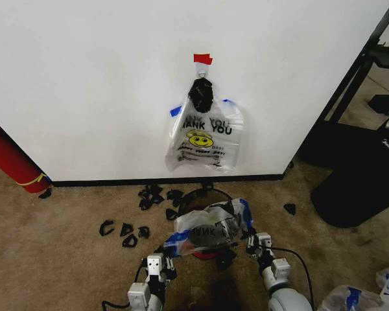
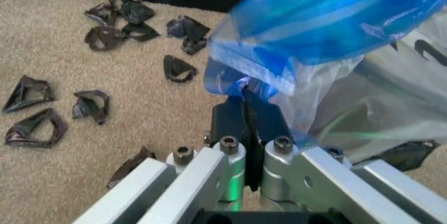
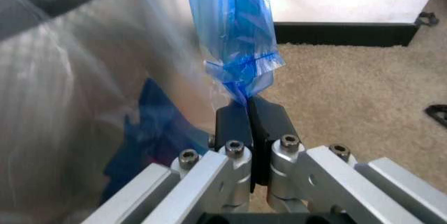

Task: Pick up the garbage bag from the wall and place it over the trash bin.

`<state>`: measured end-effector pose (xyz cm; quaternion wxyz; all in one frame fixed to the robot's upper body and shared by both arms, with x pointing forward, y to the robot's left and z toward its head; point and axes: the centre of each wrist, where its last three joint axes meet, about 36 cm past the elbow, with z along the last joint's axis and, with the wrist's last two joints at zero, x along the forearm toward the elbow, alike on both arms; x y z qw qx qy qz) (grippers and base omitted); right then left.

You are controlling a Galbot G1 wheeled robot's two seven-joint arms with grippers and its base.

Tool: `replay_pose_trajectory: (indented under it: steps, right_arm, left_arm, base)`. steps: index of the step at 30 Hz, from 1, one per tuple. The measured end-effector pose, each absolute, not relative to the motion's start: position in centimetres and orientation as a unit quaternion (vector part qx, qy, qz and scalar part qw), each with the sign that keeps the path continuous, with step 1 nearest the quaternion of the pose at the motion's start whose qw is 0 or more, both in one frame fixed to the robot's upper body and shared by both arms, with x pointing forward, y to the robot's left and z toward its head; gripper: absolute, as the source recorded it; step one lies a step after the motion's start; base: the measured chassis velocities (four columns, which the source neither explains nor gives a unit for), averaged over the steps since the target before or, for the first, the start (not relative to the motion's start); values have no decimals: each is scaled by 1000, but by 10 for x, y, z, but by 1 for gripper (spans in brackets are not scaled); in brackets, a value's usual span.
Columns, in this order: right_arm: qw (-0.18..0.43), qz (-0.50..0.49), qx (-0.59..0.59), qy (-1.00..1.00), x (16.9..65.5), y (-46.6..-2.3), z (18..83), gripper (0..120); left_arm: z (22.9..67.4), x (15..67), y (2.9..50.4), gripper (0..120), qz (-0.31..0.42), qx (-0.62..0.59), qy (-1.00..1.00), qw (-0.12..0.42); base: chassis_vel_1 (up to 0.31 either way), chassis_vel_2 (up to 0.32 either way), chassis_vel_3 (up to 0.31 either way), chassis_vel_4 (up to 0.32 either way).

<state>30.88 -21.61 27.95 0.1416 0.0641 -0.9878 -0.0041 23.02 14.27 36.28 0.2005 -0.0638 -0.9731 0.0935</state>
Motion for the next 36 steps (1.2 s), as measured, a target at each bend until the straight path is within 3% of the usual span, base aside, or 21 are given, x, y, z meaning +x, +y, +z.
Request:
replay_pose_trajectory:
  steps: [5,12,20,22,28,32,36]
  right_arm:
    - [140,-6,66,-988,309,-215,276,1]
    - [109,9,64,-992,289,-230,269,25]
    - [53,39,50,-997,252,-261,269,57]
    - [51,40,50,-997,250,-261,269,57]
    - [-8,61,75,-995,228,-280,272,86]
    - [-41,67,91,-993,234,-296,278,97]
    - [-87,69,143,-983,262,-324,297,100]
  left_arm:
    - [361,223,143,1,82,-64,-974,201]
    - [370,199,149,24,53,-68,-980,182]
    - [391,169,158,57,29,-60,-991,118]
    - [391,167,158,59,28,-59,-991,114]
    - [403,148,157,86,17,-59,-996,57]
    - [407,145,158,98,18,-70,-997,37]
    - [413,158,164,100,17,-98,-995,-5]
  base:
    - [0,0,0,0]
    - [0,0,0,0]
    - [0,0,0,0]
    - [0,0,0,0]
    - [0,0,0,0]
    - [0,0,0,0]
    - [0,0,0,0]
